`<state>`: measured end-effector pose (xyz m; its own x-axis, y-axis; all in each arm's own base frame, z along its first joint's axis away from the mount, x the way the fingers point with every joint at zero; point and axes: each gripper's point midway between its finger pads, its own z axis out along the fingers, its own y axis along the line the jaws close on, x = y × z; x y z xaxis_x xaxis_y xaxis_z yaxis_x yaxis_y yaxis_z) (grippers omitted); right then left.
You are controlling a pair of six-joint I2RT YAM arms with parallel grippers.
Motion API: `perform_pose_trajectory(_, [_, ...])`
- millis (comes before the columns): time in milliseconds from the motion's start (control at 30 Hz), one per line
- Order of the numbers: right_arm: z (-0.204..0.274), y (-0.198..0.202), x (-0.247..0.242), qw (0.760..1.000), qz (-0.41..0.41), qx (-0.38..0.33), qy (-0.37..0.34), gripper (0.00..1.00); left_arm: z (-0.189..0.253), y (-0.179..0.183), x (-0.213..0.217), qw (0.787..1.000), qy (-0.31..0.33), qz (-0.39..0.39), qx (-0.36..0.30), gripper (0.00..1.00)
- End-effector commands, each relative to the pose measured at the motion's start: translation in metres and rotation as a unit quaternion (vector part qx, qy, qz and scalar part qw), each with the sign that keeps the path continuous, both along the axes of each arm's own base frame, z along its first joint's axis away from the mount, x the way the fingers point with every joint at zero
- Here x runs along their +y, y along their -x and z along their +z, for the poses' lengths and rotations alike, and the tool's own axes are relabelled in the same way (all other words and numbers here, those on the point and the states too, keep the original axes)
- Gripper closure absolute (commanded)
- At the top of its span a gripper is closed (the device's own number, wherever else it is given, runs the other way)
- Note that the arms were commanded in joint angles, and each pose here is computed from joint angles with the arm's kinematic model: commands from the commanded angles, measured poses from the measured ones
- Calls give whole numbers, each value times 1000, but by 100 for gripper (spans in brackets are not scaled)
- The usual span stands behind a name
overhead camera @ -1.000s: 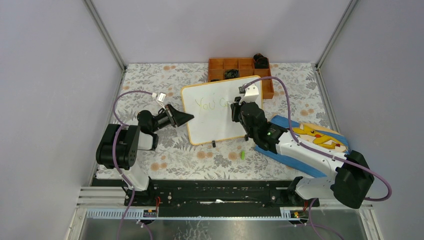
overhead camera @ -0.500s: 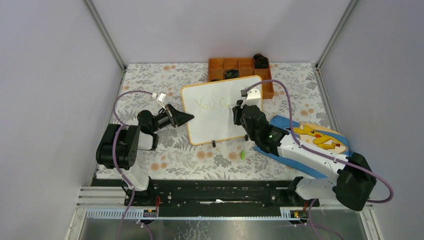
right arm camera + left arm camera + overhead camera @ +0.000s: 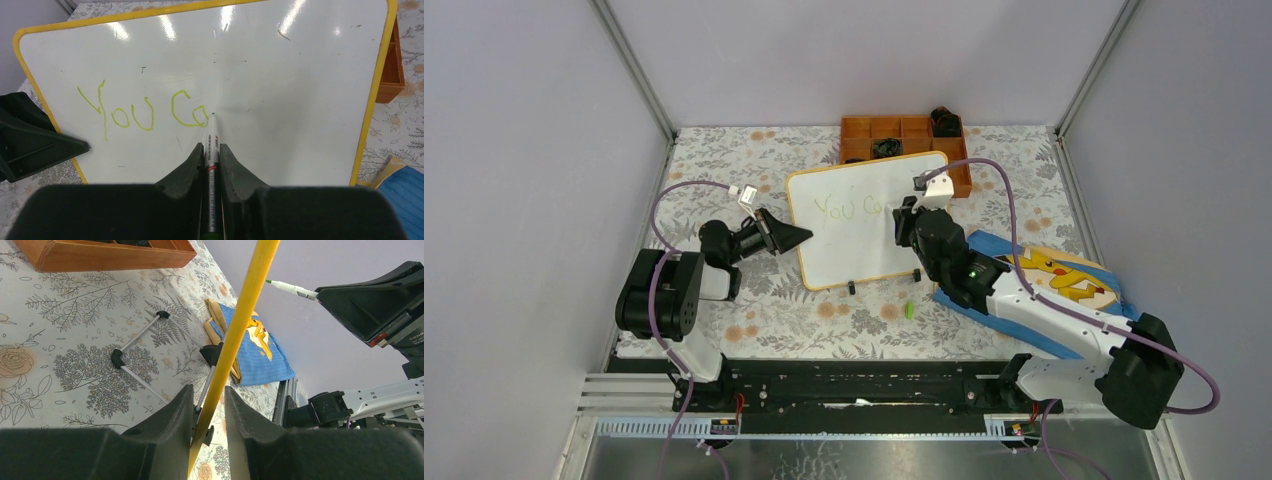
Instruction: Write a sentence on the whiteboard
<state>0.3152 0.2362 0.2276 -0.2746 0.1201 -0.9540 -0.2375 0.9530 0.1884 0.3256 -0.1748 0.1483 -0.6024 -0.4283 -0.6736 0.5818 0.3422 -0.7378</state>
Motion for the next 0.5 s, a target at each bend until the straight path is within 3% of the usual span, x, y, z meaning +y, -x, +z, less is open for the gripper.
perform_pose_trajectory(0, [34,-13,-1,999,-19,-37,-30,100,13,3,-6,999,-7,-17,-36,65])
perform_pose_trajectory(467, [28,-21,4,999,-19,-32,-27,100,12,2,-6,999,-9,-17,-35,64])
